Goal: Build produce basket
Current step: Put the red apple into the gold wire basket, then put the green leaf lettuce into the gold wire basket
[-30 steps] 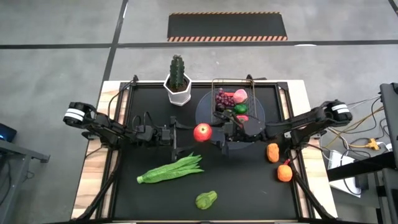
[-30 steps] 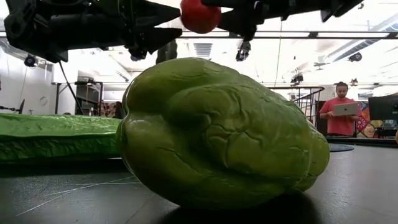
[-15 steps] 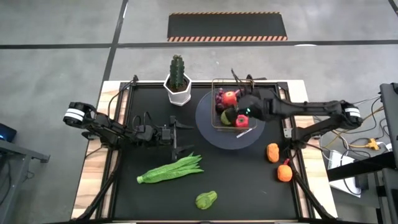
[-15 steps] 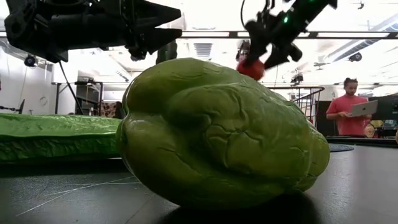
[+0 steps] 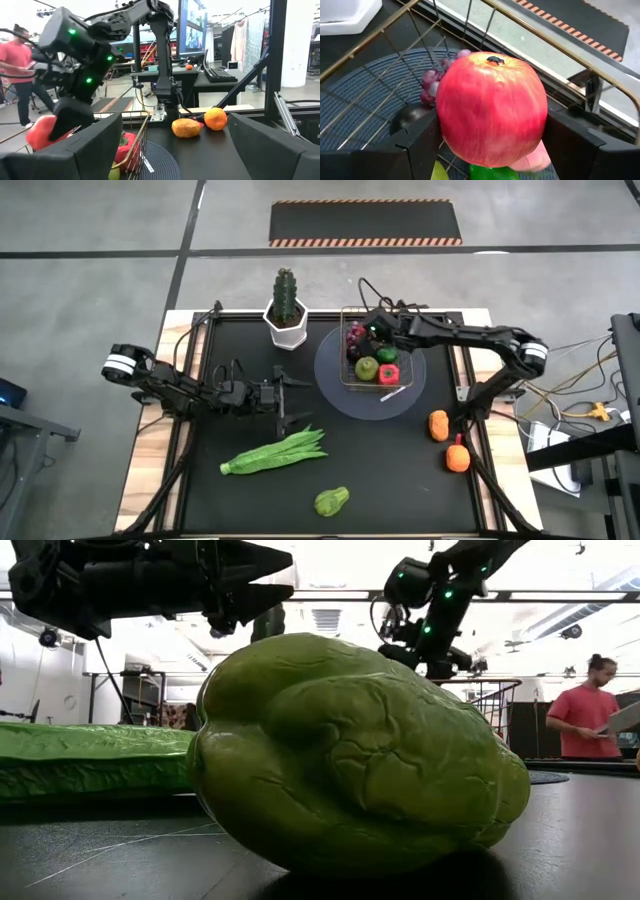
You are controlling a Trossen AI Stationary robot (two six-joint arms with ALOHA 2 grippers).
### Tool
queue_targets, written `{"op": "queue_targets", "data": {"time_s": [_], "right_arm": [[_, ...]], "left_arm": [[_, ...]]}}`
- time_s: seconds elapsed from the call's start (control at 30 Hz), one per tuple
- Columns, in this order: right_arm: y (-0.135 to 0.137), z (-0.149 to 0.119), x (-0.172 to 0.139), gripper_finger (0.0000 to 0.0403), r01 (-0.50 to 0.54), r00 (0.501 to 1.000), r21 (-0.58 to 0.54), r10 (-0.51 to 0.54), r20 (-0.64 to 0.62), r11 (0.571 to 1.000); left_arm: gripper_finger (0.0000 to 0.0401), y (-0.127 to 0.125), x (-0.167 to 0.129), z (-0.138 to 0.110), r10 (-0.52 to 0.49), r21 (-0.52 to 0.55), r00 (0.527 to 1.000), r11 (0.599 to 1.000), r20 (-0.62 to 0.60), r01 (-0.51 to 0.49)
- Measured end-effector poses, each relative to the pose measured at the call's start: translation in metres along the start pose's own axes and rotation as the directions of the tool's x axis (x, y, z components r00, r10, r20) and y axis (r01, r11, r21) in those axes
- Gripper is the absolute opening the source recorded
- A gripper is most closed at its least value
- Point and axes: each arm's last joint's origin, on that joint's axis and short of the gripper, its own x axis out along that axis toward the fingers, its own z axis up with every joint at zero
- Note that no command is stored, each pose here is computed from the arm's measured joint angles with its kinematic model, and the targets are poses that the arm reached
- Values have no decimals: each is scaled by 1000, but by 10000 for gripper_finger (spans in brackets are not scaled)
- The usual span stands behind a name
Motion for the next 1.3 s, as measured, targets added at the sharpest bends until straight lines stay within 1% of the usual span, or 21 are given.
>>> {"op": "queue_targets", "data": {"time_s": [0.2, 0.37, 0.43, 0.53, 0.8, 0.97, 1.3], "right_arm": [[8, 9, 17, 288, 28, 999, -33, -29, -26, 999], [10, 8, 27, 288, 146, 986, -87, -152, -67, 985], [11, 7, 31, 288, 163, 982, -100, -171, -78, 982], [12, 5, 35, 297, 165, 981, -117, -175, -87, 979], [14, 3, 40, 334, 167, 978, -138, -182, -100, 976], [13, 4, 37, 337, 165, 979, -139, -179, -96, 976], [5, 9, 16, 338, 146, 985, -109, -154, -73, 983]], "left_arm": [[344, 0, 0, 0, 0, 0, 1000, 1000, -1, 0], [344, 0, 0, -1, 0, 0, 1000, 1000, -4, 0], [344, 0, 0, -1, 0, 0, 1000, 1000, -4, 0], [344, 0, 0, -1, 0, 0, 1000, 1000, -4, 0], [344, 0, -1, -1, 0, 0, 1000, 1000, -4, 0], [344, 0, -1, -1, 9, -1, 1000, 1000, -6, -9], [344, 1, -1, -1, 16, -1, 1000, 1000, -8, -16]]}}
